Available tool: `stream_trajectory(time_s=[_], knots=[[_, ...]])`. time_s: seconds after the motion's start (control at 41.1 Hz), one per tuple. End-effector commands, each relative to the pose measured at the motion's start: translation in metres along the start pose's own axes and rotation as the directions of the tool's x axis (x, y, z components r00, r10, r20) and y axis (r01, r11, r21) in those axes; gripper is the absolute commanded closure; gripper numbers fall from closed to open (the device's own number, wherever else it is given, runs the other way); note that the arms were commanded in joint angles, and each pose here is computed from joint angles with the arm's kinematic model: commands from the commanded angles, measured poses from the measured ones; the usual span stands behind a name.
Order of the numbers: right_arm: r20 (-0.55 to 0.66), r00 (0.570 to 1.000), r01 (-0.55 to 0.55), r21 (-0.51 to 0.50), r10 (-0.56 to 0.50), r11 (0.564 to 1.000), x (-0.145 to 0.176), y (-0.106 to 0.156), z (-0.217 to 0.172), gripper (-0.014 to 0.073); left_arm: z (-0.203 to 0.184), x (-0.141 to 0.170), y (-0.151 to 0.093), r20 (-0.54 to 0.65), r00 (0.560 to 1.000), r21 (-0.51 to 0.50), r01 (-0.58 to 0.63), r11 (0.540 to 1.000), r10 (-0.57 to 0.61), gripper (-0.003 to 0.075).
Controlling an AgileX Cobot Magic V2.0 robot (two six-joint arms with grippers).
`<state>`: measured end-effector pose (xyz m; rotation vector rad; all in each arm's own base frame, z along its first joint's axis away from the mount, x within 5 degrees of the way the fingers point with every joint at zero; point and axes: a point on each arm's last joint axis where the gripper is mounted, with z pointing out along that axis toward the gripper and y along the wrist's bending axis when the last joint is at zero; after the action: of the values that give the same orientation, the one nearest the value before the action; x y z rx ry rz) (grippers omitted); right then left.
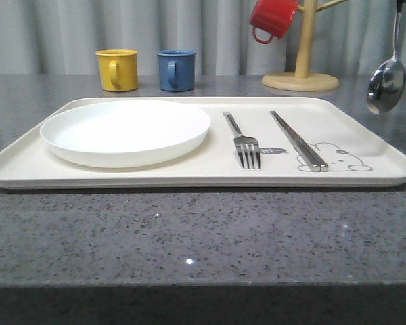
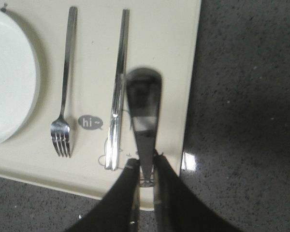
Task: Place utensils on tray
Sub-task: 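Lower the spoon onto the tray beside the chopsticks and release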
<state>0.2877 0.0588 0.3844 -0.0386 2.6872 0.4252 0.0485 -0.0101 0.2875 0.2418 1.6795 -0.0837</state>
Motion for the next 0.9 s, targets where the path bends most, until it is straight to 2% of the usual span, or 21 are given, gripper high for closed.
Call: stream_trajectory(time_s=[0.0,0.414,0.876], knots=[[-0.053,0.998,0.028,-0.029,-0.029,0.999,0.016,0.011,-0.014,0.051,-0.002,-0.015,0.001,0.099,0.995,-0.006,0.02,1.0,-0.019,0.0738],[-0.175,0.984,0.019,0.02,-0.015,1.0,0.012,0.005,0.029,0.051,-0.002,-0.015,0.001,0.099,0.995,-0.006,0.02,1.0,-0.019,0.0738],[-0.079,0.997,-0.004,0.025,0.006,1.0,-0.013,-0.001,0.072,0.051,-0.002,-0.015,0.001,0.099,0.995,-0.006,0.02,1.0,-0.019,0.0738]])
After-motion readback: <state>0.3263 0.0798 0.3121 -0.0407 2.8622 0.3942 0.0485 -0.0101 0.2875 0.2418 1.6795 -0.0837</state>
